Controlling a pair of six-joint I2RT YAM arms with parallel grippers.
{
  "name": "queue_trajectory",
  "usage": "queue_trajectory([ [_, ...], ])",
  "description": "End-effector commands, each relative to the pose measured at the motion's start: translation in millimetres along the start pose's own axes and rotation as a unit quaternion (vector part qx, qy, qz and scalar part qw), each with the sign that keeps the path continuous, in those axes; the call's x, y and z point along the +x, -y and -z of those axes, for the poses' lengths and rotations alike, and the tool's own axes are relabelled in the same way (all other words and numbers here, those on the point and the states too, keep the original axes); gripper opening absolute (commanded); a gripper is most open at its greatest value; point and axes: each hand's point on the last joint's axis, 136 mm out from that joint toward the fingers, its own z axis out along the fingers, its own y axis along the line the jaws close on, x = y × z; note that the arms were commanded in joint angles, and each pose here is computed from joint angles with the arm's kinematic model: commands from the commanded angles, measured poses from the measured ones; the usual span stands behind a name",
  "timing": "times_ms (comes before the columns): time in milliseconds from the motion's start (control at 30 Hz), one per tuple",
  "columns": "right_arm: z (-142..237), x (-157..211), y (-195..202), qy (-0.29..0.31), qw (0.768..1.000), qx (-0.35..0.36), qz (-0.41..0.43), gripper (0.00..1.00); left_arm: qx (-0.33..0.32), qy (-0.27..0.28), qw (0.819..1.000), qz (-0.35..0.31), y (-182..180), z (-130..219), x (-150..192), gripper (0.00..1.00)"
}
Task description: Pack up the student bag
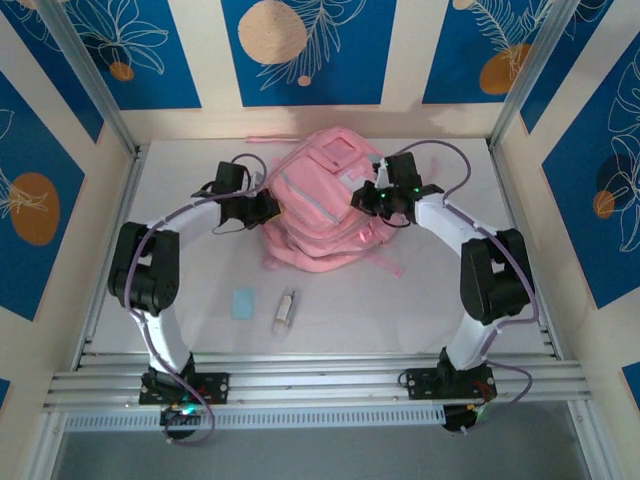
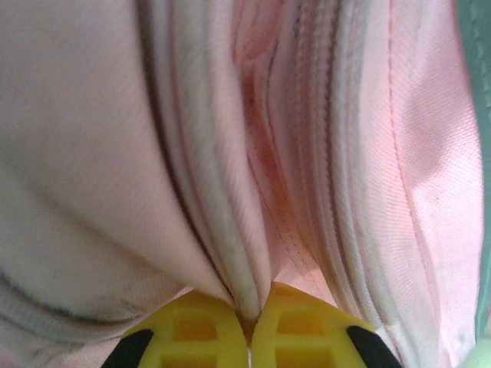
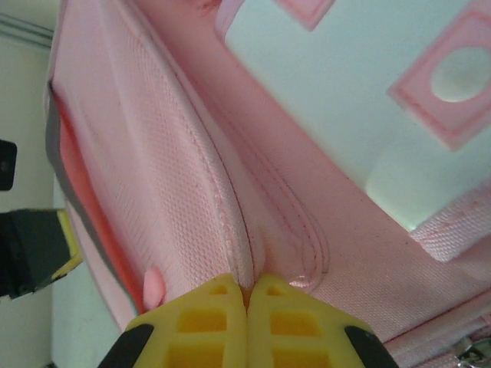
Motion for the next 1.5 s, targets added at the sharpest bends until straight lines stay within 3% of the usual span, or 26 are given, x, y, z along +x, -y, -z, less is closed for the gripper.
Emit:
queue_trajectory([
  [0,3,24,-39,-0.019,0.997,-0.060,-0.049,0.00,0.020,0.085,0.995,-0.046,23,12,-52,0.14],
  [167,-16,30,-60,-0.008,0.994,-0.076,-0.084,0.00,0.014,0.091,0.993,-0.070,36,35,-41,0.48],
  [300,-27,21,-74,-0.009,0.993,-0.087,-0.082,0.00,0.002,0.089,0.992,-0.092,46,55,-15,0.62],
  [467,-34,16,-81,-0.011,0.991,-0.094,-0.091,0.00,-0.035,0.089,0.986,-0.135,54,64,16,0.66],
  [567,-37,17,-83,-0.013,0.990,-0.101,-0.101,0.00,-0.081,0.098,0.972,-0.198,61,64,32,0.67],
  [800,-41,20,-93,-0.032,0.979,-0.145,-0.139,0.00,-0.134,0.132,0.946,-0.262,68,39,47,0.67],
  [1133,-41,24,-98,-0.059,0.963,-0.189,-0.183,0.00,-0.196,0.138,0.935,-0.261,49,-2,42,0.68],
  [1300,-38,28,-109,-0.076,0.956,-0.210,-0.191,0.00,-0.223,0.166,0.921,-0.274,49,-5,28,0.71],
  [1467,-34,31,-114,-0.092,0.948,-0.228,-0.202,0.00,-0.276,0.193,0.894,-0.294,36,-6,12,0.71],
])
